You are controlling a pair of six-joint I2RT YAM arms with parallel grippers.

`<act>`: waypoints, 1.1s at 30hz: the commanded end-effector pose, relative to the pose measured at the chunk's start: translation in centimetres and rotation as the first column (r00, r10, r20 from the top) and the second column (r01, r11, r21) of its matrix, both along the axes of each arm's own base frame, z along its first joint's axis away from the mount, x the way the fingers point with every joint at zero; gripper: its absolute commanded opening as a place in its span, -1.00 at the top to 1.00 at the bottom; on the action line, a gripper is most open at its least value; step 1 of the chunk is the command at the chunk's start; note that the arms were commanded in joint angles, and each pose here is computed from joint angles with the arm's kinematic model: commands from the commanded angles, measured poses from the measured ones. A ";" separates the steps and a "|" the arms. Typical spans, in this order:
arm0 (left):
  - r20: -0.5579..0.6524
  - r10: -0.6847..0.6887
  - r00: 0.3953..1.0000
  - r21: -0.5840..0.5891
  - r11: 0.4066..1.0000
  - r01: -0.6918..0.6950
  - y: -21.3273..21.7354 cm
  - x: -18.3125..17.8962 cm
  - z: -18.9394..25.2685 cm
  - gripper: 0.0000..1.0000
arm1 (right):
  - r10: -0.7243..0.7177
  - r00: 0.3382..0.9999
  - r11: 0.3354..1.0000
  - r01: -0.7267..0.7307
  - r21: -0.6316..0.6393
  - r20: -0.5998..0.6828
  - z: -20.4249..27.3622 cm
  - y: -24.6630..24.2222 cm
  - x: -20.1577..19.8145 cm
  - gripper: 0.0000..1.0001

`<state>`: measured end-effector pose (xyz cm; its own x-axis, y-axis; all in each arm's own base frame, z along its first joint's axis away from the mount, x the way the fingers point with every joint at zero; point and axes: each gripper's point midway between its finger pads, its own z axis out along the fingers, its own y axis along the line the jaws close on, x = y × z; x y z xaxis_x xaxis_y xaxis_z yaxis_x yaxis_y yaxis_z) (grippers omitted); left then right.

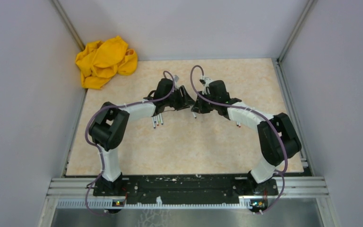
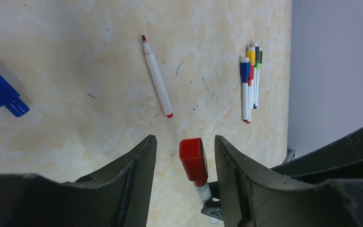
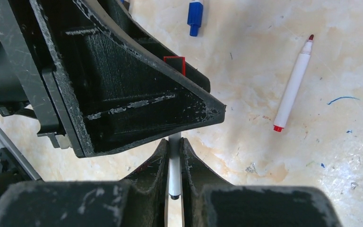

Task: Open the pen caps

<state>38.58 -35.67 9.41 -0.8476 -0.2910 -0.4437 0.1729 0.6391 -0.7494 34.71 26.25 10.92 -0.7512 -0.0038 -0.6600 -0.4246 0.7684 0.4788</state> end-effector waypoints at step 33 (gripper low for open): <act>0.000 0.042 0.999 -0.047 0.998 -0.042 0.3 -0.6 1.4 1.00 | 0.039 0.999 0.998 -0.040 0.051 0.032 -0.2 2.9 1.0 0.59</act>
